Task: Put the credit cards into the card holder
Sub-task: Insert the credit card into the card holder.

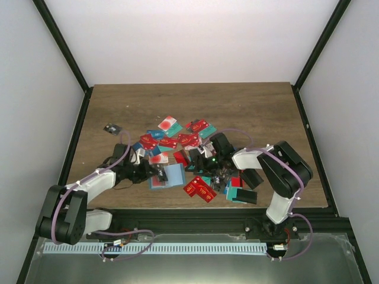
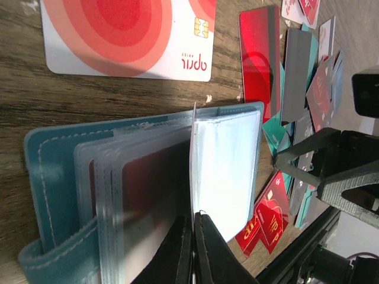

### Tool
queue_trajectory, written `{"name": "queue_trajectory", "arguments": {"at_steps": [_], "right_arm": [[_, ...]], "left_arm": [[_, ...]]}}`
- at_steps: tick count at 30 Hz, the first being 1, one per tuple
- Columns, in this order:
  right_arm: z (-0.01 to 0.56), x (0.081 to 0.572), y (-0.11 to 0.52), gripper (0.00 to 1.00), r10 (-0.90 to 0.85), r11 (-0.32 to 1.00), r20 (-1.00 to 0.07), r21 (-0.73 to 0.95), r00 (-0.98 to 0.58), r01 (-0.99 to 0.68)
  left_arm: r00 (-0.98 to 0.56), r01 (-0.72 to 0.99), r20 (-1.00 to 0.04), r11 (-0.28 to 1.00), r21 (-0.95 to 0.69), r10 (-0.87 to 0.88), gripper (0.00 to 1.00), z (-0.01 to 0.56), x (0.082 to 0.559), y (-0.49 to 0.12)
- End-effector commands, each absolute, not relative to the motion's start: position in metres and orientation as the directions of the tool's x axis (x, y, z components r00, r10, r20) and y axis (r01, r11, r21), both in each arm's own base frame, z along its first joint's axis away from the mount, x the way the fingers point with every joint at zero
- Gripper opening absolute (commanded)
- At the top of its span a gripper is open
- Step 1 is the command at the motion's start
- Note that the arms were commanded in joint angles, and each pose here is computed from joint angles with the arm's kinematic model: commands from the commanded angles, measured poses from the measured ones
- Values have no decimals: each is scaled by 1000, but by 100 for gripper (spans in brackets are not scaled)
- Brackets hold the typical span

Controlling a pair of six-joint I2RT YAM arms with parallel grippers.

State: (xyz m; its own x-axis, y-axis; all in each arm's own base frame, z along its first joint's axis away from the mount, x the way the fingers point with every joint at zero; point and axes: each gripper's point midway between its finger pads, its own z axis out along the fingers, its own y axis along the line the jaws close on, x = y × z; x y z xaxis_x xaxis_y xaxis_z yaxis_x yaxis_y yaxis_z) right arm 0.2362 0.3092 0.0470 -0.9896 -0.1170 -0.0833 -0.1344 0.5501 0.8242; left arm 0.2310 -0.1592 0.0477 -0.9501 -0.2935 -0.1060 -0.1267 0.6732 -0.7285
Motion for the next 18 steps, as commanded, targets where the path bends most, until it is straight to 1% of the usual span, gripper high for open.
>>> {"name": "queue_trajectory", "arguments": {"at_steps": [1, 12, 18], "right_arm": [[57, 245, 325, 65, -134, 516, -126, 838, -983, -178], [46, 244, 326, 60, -140, 519, -104, 839, -985, -163], [41, 243, 326, 58, -146, 521, -91, 840, -985, -155]], "left_arm": [[-955, -102, -106, 644, -758, -276, 4, 47, 231, -167], [-961, -90, -90, 604, -792, -261, 4, 52, 230, -175], [-957, -120, -64, 586, -802, -283, 4, 49, 226, -175]]}}
